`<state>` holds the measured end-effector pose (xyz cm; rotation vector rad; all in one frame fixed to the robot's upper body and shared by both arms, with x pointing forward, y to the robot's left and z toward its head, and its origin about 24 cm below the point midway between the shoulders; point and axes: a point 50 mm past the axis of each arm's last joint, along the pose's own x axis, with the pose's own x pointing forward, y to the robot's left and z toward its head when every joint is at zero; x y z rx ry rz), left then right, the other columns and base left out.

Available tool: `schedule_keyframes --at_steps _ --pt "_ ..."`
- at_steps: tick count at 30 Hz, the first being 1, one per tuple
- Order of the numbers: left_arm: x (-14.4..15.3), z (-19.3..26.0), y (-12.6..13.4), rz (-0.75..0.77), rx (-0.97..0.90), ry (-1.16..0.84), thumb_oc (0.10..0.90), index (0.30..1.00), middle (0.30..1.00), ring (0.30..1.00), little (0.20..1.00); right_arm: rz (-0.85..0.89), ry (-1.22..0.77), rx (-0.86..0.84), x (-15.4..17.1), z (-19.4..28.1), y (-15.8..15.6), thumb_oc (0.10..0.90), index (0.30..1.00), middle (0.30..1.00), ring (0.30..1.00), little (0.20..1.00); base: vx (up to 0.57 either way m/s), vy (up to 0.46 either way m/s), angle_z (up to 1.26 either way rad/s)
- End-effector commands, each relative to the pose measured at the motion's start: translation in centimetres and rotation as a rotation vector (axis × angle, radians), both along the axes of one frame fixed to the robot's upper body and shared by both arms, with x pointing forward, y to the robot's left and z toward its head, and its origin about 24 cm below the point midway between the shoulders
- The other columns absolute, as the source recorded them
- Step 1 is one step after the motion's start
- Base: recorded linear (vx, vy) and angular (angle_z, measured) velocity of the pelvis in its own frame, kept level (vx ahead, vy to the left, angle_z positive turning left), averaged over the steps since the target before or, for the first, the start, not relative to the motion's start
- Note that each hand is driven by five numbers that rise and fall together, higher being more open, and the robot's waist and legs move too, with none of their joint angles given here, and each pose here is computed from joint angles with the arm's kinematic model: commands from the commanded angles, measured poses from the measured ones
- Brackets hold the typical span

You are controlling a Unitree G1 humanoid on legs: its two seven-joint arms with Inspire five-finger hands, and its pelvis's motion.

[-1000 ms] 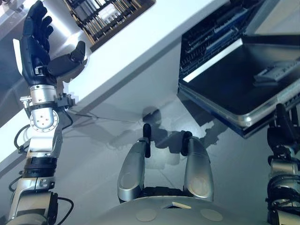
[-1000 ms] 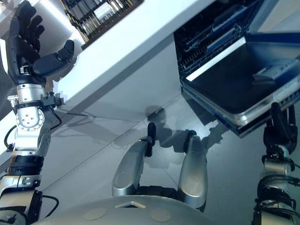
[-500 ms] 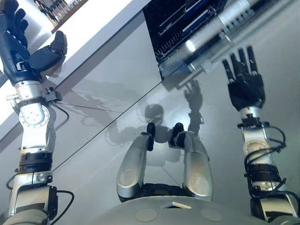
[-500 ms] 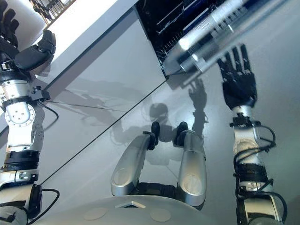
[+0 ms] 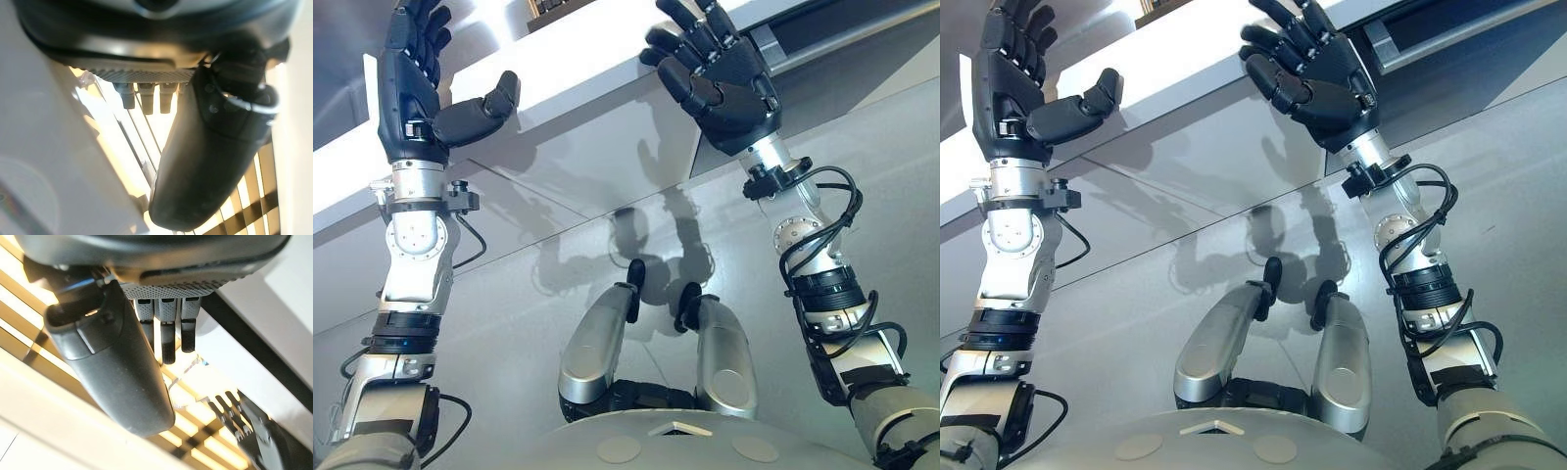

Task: Pick up plates and place into dishwasher.

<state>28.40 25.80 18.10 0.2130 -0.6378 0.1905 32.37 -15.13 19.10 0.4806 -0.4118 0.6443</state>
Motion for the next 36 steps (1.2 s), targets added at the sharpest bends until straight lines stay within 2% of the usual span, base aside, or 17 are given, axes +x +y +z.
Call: schedule_keyframes --at_steps 1,5,8,11,13,16,20,22,23,25,26,31,34,36 --pt "-2.2 1.8 3.4 0.142 0.044 -0.076 0.800 0.900 0.900 0.900 0.900 -0.258 -0.136 0.151 -0.1 3.2 -1.8 0.800 0.900 0.900 0.900 0.900 0.07 0.042 -0.03" --pt "-3.7 2.9 4.5 0.201 0.093 -0.137 0.800 0.900 0.900 0.900 0.900 -0.571 -0.050 0.043 -0.8 -0.4 -4.7 0.800 0.900 0.900 0.900 0.900 0.07 0.037 -0.05" --pt "-5.8 3.4 5.2 0.231 0.138 -0.195 0.800 0.900 0.900 0.900 0.900 -0.759 0.036 -0.089 -3.2 -5.2 -8.0 0.800 0.900 0.900 0.900 0.900 0.08 0.029 0.02" --pt "-7.2 4.0 5.3 0.235 0.162 -0.250 0.800 0.900 0.900 0.900 0.900 -0.999 0.045 -0.184 -5.7 -7.9 -10.2 0.800 0.900 0.900 0.900 0.900 0.08 0.008 0.02" --pt "-7.8 4.1 5.1 0.227 0.168 -0.278 0.800 0.900 0.900 0.900 0.900 -1.229 -0.030 -0.312 -7.3 -8.6 -10.7 0.800 0.900 0.900 0.900 0.900 0.07 -0.003 0.00" --pt "-8.3 4.2 4.6 0.203 0.170 -0.307 0.800 0.900 0.900 0.900 0.900 -1.465 -0.070 -0.434 -8.9 -9.4 -11.2 0.800 0.900 0.900 0.900 0.900 0.01 -0.003 0.00" --pt "-8.1 4.4 3.7 0.132 0.173 -0.319 0.800 0.900 0.900 0.900 0.900 -1.617 0.097 -0.502 -10.6 -12.8 -13.0 0.800 0.900 0.900 0.900 0.900 -0.02 -0.042 -0.09" --pt "-7.9 4.5 3.3 0.085 0.162 -0.319 0.800 0.900 0.900 0.900 0.900 -1.626 0.257 -0.565 -11.5 -15.3 -13.7 0.800 0.900 0.900 0.900 0.900 -0.05 -0.054 -0.16" --pt "-7.6 4.7 2.8 0.046 0.160 -0.314 0.800 0.900 0.900 0.900 0.900 -1.595 0.431 -0.641 -12.4 -18.2 -14.2 0.800 0.900 0.900 0.900 0.900 -0.06 -0.054 -0.18" --pt "-7.3 4.8 2.2 -0.009 0.147 -0.305 0.800 0.900 0.900 0.900 0.900 -1.525 0.603 -0.679 -13.3 -20.7 -14.4 0.800 0.900 0.900 0.900 0.900 -0.06 -0.049 -0.15" --pt "-6.9 4.8 1.4 -0.063 0.147 -0.292 0.800 0.900 0.900 0.900 0.900 -1.446 0.759 -0.705 -14.6 -23.2 -14.3 0.800 0.900 0.900 0.900 0.900 -0.06 -0.043 -0.10" --pt "-4.5 3.8 -1.8 -0.298 0.038 -0.166 0.800 0.900 0.900 0.900 0.900 -1.199 1.080 -0.829 -17.0 -28.2 -13.0 0.800 0.900 0.900 0.900 0.900 -0.04 -0.042 -0.09" --pt "-2.8 2.9 -4.9 -0.462 -0.052 -0.089 0.800 0.900 0.900 0.900 0.900 -1.056 1.205 -0.949 -18.4 -30.6 -12.0 0.800 0.900 0.900 0.900 0.900 -0.01 -0.033 -0.16" --pt "-2.4 2.5 -5.7 -0.496 -0.074 -0.065 0.800 0.900 0.900 0.900 0.900 -0.999 1.228 -0.994 -18.8 -31.2 -11.5 0.800 0.900 0.900 0.900 0.900 -0.01 -0.014 -0.21"
